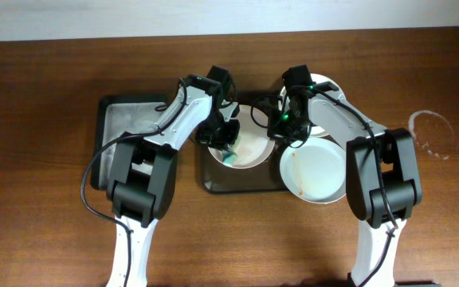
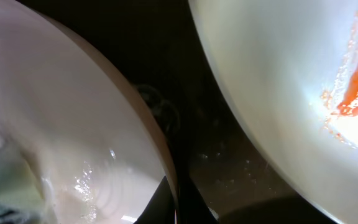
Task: Clean dirty plates on tray and stack at the side
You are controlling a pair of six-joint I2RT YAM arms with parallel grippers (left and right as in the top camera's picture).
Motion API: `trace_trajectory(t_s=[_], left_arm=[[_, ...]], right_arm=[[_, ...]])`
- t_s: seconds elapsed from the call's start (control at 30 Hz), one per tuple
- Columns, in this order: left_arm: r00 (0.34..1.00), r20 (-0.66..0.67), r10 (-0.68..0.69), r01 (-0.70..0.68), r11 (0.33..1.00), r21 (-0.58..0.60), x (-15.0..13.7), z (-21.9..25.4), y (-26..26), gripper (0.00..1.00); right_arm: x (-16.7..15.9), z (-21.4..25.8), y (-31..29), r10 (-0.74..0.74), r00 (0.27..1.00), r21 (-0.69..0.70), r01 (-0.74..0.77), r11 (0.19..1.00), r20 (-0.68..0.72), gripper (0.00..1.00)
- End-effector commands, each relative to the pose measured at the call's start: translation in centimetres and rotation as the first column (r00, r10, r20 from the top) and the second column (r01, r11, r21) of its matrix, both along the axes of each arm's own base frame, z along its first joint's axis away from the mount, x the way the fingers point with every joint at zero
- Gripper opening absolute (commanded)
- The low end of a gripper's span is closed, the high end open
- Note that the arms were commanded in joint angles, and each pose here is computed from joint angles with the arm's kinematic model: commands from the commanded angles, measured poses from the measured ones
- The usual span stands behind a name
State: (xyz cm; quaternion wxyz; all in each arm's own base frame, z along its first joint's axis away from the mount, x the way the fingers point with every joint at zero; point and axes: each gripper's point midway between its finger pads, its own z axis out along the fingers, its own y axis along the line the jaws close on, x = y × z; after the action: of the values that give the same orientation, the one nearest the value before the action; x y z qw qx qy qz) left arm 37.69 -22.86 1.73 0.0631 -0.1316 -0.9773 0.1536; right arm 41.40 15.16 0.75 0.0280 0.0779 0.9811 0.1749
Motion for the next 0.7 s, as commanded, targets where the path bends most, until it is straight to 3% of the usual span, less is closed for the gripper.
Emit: trace_trajectory(t_s=[0.0, 0.23, 0.4, 0.67], left_arm=[[1.000, -0.006, -0.009, 0.009, 0.997, -0.074, 1.5, 2.4, 0.3, 0.01], [0.985, 0.162, 0.063, -0.041, 0.991, -0.131, 5.9, 11.6, 2.7, 0.01], [0.979, 0.182, 0.093, -0.066, 0.986, -0.150, 6.1, 14.0, 3.8, 0.01], [0.985, 0.145, 0.091, -0.074, 0.990, -0.121, 5.2, 13.8, 4.4, 0.01]], right_arm=[[-0.2, -0.4, -0.2, -0.006, 1.000, -0.012, 0.006, 1.000, -0.008, 0.04], [-0.3, -0.3, -0.1, -0.004, 1.000, -0.002, 0.004, 1.000, -0.013, 0.04], [-0.5, 2.6, 0.4, 0.021, 0.999, 0.037, -0.022, 0.999, 0.026, 0.04], [-1.0, 13.2, -5.2, -0.029, 0.963, -0.215, 0.089, 0.973, 0.269, 0.04]])
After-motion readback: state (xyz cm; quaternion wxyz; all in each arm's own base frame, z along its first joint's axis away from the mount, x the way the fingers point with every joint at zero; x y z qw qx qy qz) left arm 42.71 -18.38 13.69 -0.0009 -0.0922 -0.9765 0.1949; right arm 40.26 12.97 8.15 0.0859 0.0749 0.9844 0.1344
